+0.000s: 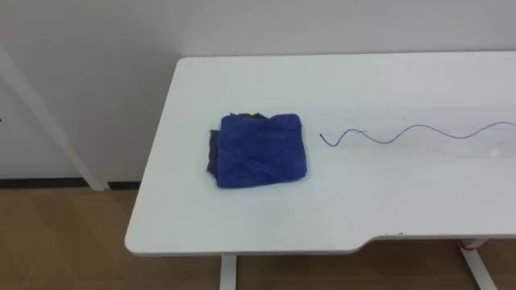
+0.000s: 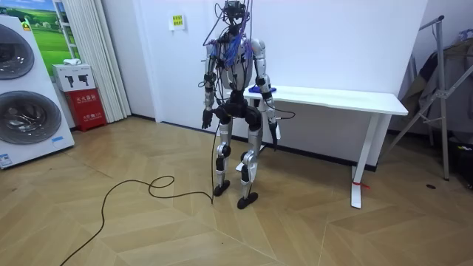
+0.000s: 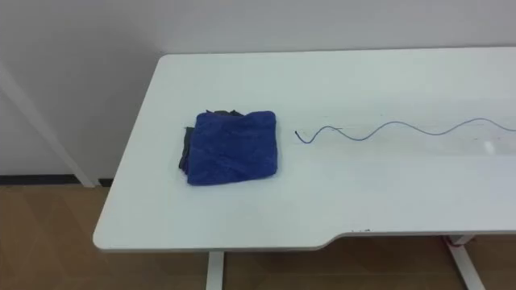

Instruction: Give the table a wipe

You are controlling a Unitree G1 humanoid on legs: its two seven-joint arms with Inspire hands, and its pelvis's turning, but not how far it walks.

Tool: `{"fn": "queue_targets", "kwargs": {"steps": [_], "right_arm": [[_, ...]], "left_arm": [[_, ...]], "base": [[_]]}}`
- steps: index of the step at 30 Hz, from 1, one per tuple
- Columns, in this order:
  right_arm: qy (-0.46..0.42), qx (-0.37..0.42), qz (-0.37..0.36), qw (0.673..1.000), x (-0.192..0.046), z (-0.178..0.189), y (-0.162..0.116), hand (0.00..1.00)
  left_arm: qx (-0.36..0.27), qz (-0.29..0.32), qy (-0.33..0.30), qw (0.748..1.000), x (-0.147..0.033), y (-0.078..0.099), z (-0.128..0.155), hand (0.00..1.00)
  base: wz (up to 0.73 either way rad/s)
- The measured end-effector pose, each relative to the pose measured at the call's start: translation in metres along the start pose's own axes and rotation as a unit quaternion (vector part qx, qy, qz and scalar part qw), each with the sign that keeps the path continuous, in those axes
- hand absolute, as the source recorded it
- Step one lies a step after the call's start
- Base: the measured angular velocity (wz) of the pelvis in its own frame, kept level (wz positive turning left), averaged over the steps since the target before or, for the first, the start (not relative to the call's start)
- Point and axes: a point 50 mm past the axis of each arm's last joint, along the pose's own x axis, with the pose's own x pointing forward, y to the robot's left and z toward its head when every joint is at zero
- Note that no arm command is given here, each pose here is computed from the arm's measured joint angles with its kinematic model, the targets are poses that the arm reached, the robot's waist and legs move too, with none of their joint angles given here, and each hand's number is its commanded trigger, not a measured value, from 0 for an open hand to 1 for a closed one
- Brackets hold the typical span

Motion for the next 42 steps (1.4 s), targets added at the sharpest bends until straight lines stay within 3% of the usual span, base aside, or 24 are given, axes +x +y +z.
{"fn": "queue_targets", "kwargs": {"steps": [15,22,27,29,32,37,42], "right_arm": [[-0.002,0.009,-0.006,1.0,0.0,0.002,-0.001,0.0],[0.012,0.173,-0.033,0.984,0.0,-0.007,-0.005,0.0],[0.039,0.34,-0.054,0.938,-0.001,-0.029,-0.011,0.0],[0.047,0.447,-0.077,0.89,-0.003,-0.04,-0.023,0.0],[0.043,0.534,-0.121,0.836,-0.008,-0.051,-0.052,0.0],[0.024,0.592,-0.236,0.77,-0.026,-0.061,-0.115,0.0],[-0.049,0.59,-0.321,0.739,-0.05,-0.029,-0.175,0.0]], "left_arm": [[-0.001,0.0,-0.002,1.0,0.0,0.0,0.001,0.0],[-0.014,0.004,0.015,1.0,0.0,0.002,-0.007,0.0],[-0.05,0.028,0.024,0.998,-0.001,0.015,-0.011,0.0],[-0.078,0.048,0.017,0.996,-0.002,0.025,-0.012,0.0],[-0.096,0.07,0.018,0.993,-0.003,0.041,-0.017,0.0],[-0.12,0.103,0.012,0.987,-0.003,0.066,-0.014,0.0],[-0.121,0.102,0.001,0.987,-0.002,0.069,-0.006,0.0]], "base": [[0.01],[-0.01],[0.01],[0.0],[0.0],[-0.06],[-0.14]]}}
